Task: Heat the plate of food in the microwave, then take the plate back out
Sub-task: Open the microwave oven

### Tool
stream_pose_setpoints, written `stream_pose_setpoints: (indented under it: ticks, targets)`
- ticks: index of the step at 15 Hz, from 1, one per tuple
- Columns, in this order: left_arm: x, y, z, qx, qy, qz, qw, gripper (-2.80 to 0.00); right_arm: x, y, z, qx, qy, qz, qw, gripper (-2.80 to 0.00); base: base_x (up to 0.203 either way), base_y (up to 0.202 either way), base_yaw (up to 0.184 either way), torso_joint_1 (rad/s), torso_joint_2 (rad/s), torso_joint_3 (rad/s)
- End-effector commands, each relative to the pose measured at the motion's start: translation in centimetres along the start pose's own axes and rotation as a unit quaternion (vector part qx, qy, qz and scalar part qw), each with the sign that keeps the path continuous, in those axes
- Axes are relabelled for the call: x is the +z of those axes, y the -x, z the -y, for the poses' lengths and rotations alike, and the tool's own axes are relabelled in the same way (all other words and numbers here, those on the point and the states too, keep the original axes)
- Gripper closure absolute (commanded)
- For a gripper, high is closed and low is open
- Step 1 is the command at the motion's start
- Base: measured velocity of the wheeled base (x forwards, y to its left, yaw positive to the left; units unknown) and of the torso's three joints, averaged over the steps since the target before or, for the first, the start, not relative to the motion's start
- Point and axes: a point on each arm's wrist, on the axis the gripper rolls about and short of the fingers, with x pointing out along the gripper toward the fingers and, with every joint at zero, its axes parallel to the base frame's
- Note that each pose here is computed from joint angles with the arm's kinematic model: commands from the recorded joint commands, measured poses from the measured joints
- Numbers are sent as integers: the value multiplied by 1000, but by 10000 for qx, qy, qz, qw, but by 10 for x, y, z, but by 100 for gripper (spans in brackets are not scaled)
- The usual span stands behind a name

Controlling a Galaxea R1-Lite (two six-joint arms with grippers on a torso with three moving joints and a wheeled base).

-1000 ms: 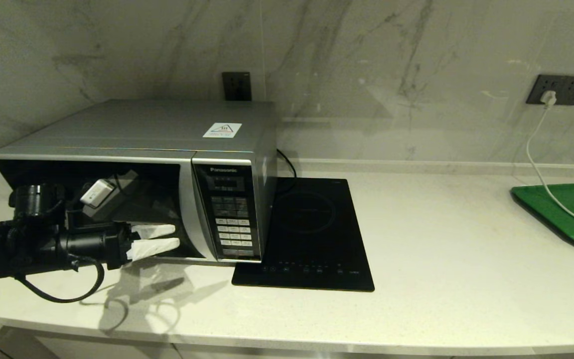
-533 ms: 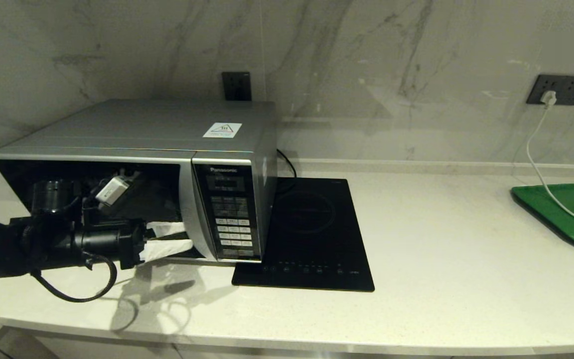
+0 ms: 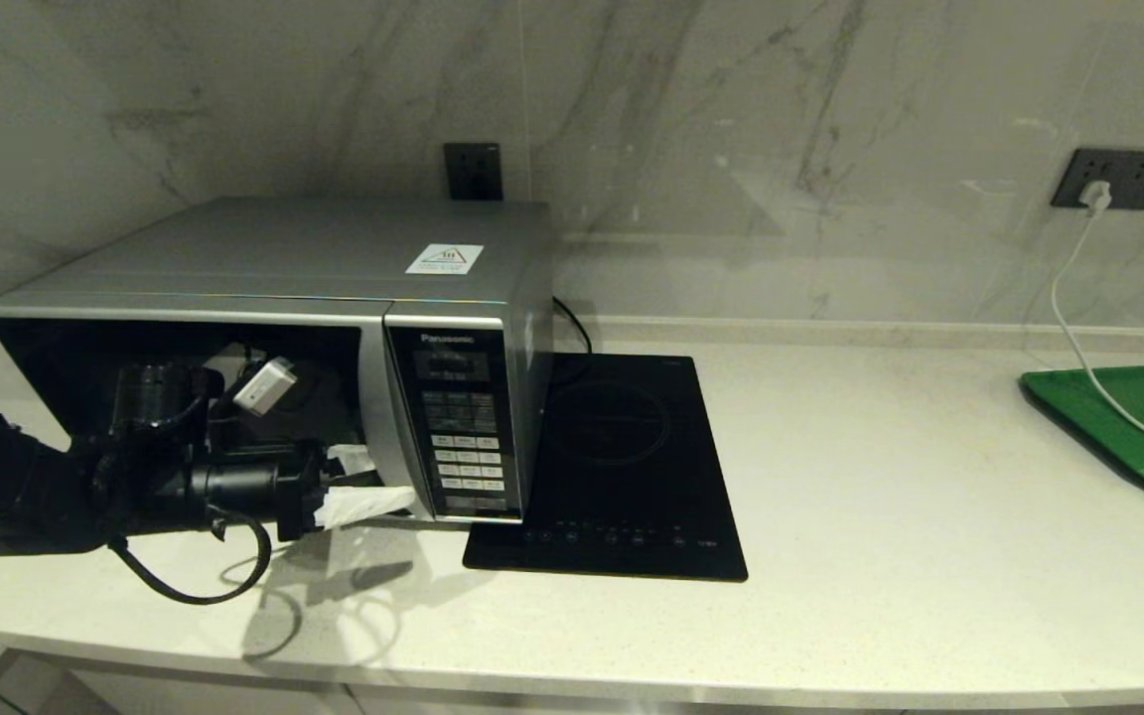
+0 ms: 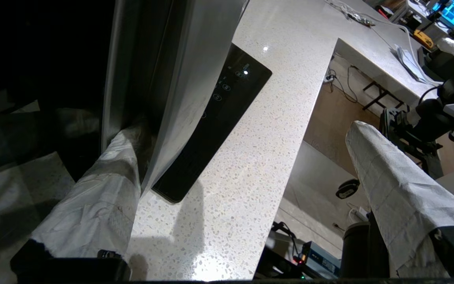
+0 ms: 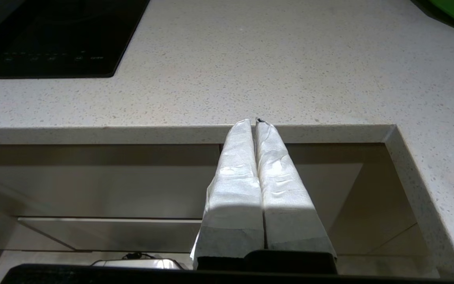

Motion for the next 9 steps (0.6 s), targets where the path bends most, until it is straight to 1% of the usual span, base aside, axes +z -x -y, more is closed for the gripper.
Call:
stream_pose_setpoints:
  ticks: [1,5,7,8,9]
  targets:
    - [-5,-2,-1,-69,83,-13,9999,-280,0,0,0,-4,0,-5,10000,0,0,0,0,0,0,0]
    - [-7,9,17,-44,148,19,9999,-280,0,0,0,-4,0,-10,10000,0,0,0,0,0,0,0]
    - [-3,17,31,-192,96,136,9997,-280,0,0,0,-4,0,-7,10000,0,0,0,0,0,0,0]
    - [-4,20,38,-239,144,152,9995,-280,0,0,0,-4,0,-11,10000,0,0,0,0,0,0,0]
    - [-11,22,43,-251,285,127,9992,-280,0,0,0,-2,0,-5,10000,0,0,0,0,0,0,0]
